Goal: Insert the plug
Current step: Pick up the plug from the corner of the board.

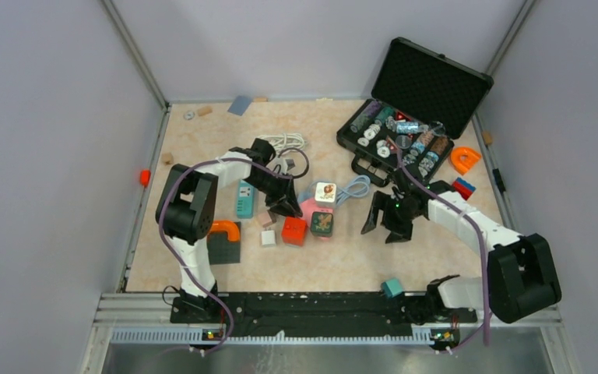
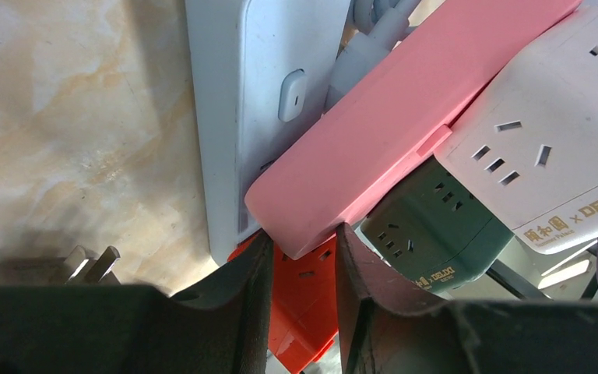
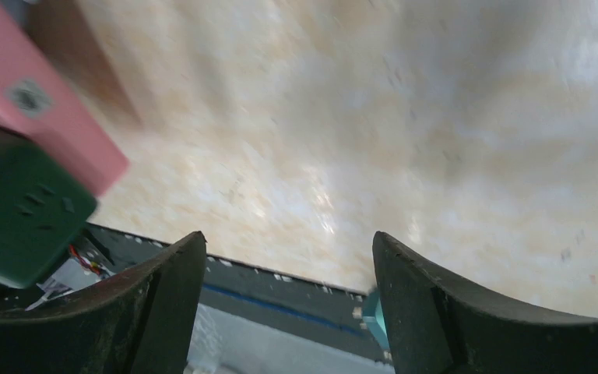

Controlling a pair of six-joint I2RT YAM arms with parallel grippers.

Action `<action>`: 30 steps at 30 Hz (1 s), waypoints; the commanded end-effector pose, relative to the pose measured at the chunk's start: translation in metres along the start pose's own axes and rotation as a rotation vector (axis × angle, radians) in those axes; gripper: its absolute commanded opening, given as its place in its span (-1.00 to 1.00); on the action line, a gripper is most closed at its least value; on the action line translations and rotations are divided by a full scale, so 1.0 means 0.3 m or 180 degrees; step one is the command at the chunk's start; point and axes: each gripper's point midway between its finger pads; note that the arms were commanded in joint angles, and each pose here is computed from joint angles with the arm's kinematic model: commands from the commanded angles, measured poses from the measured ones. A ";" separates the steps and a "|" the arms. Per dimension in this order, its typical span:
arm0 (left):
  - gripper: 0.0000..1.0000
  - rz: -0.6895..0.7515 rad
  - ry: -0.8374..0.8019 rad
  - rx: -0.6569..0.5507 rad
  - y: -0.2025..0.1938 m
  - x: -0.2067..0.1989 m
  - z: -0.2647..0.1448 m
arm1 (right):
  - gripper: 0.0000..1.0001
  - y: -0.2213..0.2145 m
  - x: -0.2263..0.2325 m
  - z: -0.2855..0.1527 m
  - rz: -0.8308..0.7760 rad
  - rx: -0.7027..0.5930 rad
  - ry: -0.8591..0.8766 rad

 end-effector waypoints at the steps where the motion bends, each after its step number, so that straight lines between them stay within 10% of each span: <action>1: -0.44 0.0201 0.1497 -0.0110 0.027 0.377 0.102 | 0.52 -0.185 -0.113 -0.081 0.0403 0.0602 -0.0597; 21: -0.17 0.0336 0.1306 -0.0055 -0.003 0.352 0.104 | 0.50 -0.476 -0.217 -0.037 0.0599 0.1264 -0.0884; 30: -0.07 0.0361 0.1299 -0.0111 0.016 0.322 0.084 | -0.29 -0.448 -0.235 0.041 0.0473 0.1174 -0.0901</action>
Point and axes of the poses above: each gripper's point midway between its finger pads, its own z axis out along the fingers, its own x axis along the line the jaws close on, y = z × x, and after that the axes turned 7 degrees about -z, right-handed
